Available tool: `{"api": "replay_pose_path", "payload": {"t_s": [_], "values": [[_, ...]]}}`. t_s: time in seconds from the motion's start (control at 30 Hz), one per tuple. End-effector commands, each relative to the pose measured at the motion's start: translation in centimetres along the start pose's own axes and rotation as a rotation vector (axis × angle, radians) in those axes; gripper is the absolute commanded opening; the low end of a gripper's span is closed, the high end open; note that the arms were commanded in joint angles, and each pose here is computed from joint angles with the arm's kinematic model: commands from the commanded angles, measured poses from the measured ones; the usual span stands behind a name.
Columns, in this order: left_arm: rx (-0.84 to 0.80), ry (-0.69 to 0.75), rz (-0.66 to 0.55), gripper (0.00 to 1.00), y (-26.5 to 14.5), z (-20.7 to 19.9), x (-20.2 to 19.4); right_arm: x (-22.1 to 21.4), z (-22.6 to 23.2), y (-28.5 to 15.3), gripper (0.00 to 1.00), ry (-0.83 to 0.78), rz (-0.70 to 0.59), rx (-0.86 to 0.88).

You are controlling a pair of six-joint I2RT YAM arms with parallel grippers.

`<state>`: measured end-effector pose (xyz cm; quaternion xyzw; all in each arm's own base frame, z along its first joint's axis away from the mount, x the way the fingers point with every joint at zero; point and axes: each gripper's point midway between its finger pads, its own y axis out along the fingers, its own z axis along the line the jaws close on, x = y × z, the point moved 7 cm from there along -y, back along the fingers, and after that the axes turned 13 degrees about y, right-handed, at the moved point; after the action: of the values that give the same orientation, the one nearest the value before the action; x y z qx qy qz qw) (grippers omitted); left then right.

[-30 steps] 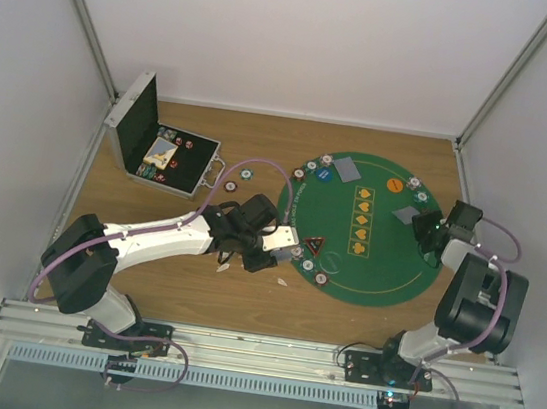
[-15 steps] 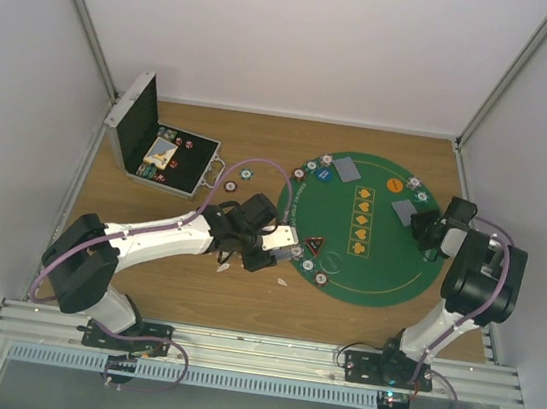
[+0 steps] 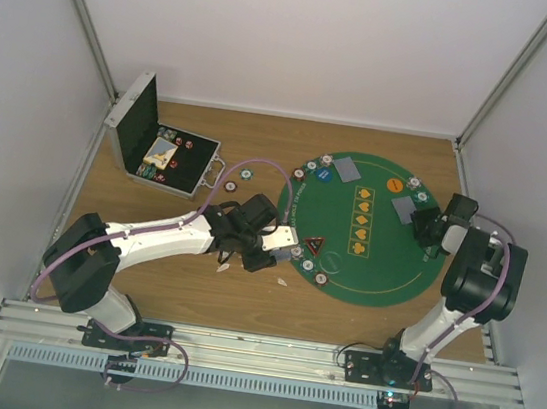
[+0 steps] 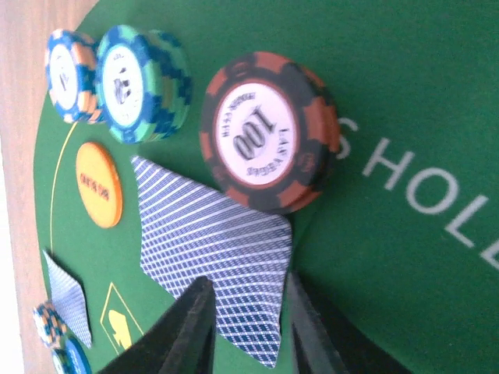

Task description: Distribute texas hold em gaming equipment

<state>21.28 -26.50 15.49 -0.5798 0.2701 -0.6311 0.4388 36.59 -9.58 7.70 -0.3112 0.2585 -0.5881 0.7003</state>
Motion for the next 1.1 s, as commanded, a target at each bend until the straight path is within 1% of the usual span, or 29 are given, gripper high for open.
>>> {"api": "replay_pose_path", "payload": {"t_s": [0.0, 0.17, 0.27, 0.33, 0.37, 0.43, 0.5, 0.57, 0.67, 0.73, 0.83, 0.97, 1.07], "values": [[0.019, 0.007, -0.028, 0.57, -0.1, 0.4, 0.4, -0.3, 0.5, -1.3, 0.32, -0.032, -0.007, 0.016], [0.018, 0.006, -0.037, 0.57, -0.3, 0.4, 0.4, -1.0, 0.6, -4.1, 0.51, -0.097, -0.027, 0.012], [0.017, 0.007, -0.043, 0.57, -0.4, 0.4, 0.6, -1.7, 1.2, -6.4, 0.58, -0.188, -0.042, 0.043], [0.016, 0.006, -0.046, 0.57, -0.4, 0.4, 0.6, -2.5, 1.5, -7.8, 0.64, -0.247, -0.019, 0.067], [0.016, 0.007, -0.049, 0.57, -0.4, 0.4, 0.6, -3.1, 1.8, -8.3, 0.66, -0.289, 0.006, 0.088], [0.014, 0.008, -0.055, 0.57, -0.5, 0.3, 0.7, -5.0, 2.5, -9.1, 0.71, -0.385, 0.099, 0.137], [0.011, 0.008, -0.061, 0.57, -0.6, 0.3, 0.8, -7.9, 3.3, -9.3, 0.76, -0.496, 0.224, 0.165], [0.007, 0.009, -0.065, 0.57, -0.5, 0.3, 0.9, -11.8, 3.7, -9.2, 0.79, -0.608, 0.369, 0.166], [-0.002, 0.006, -0.074, 0.57, -0.6, 0.2, 0.9, -18.1, 2.7, -9.2, 0.80, -0.728, 0.605, 0.173], [-0.009, 0.003, -0.080, 0.57, -0.6, 0.1, 1.0, -21.1, 1.8, -10.0, 0.80, -0.775, 0.702, 0.191], [-0.015, 0.000, -0.089, 0.57, -0.6, 0.0, 1.0, -24.0, 0.2, -11.1, 0.81, -0.818, 0.839, 0.237], [-0.024, -0.002, -0.100, 0.57, -0.7, -0.1, 1.2, -26.5, -1.5, -11.5, 0.81, -0.864, 0.952, 0.243], [-0.031, -0.002, -0.106, 0.57, -0.8, -0.2, 1.3, -27.9, -1.9, -11.4, 0.70, -0.914, 0.969, 0.227]]}}
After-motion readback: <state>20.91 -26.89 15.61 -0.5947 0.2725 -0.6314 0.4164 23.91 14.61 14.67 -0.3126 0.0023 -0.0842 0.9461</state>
